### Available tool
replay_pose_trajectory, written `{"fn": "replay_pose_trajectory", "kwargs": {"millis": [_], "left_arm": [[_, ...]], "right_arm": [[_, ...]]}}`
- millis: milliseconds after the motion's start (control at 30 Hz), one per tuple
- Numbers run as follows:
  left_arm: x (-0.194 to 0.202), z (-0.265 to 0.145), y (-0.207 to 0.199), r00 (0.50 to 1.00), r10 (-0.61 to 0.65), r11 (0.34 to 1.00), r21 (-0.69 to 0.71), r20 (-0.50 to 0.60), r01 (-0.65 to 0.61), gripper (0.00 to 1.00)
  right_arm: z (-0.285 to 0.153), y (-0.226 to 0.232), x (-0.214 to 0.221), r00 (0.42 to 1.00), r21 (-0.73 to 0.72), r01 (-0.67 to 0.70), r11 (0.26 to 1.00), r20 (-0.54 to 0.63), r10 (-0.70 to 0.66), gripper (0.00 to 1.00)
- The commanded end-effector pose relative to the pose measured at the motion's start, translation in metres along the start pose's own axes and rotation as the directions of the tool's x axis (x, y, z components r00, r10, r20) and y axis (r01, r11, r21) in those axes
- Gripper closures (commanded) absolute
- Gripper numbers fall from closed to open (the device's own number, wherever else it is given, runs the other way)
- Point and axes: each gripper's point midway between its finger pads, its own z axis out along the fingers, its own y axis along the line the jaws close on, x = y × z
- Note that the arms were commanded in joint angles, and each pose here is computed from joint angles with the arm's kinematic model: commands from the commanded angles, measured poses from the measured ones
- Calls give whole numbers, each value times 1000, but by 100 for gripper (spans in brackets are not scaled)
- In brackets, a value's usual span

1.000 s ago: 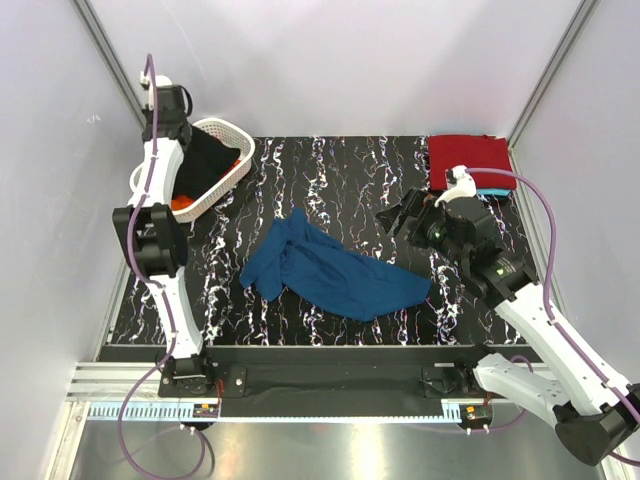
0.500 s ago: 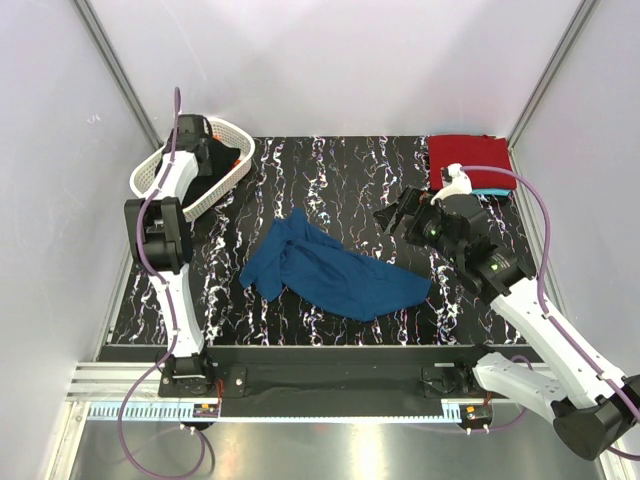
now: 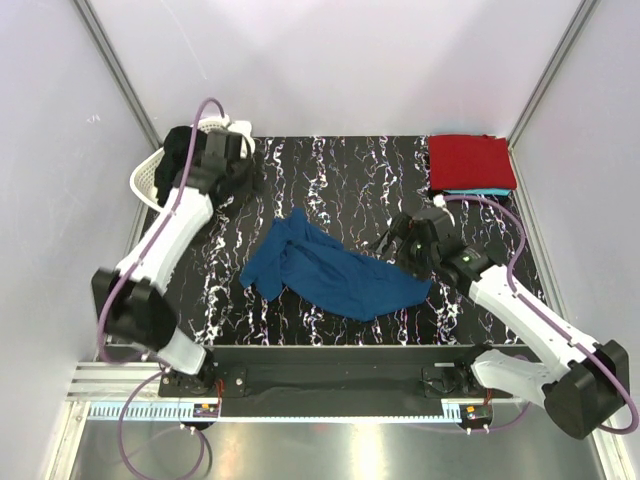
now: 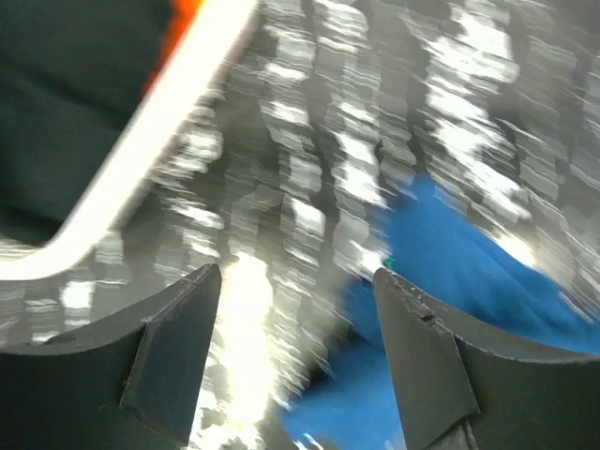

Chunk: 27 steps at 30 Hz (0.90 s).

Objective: Fold and stack the t-shirts
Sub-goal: Flatten the tshirt out

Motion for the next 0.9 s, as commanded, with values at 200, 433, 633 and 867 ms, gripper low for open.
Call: {"fn": "replay_pose_trajectory", "kwargs": {"millis": [200, 433, 633, 867], "left_arm": [[111, -66, -75, 991, 6, 919, 391, -134, 47, 28], [162, -78, -98, 975, 31, 850, 519, -219, 89, 29], [176, -57, -87, 967, 0, 901, 419, -254, 110, 27], [159, -33, -86, 968, -14, 929, 355, -251, 105, 26]], "right_arm": [[4, -97, 27, 921, 336, -388, 858, 94, 379, 9], [-5, -114, 1, 894, 323, -448, 834, 184, 409, 12], [9, -132, -4, 901, 408, -433, 804, 192, 388, 11], [33, -157, -29, 916, 483, -399, 779, 180, 358, 20]]}}
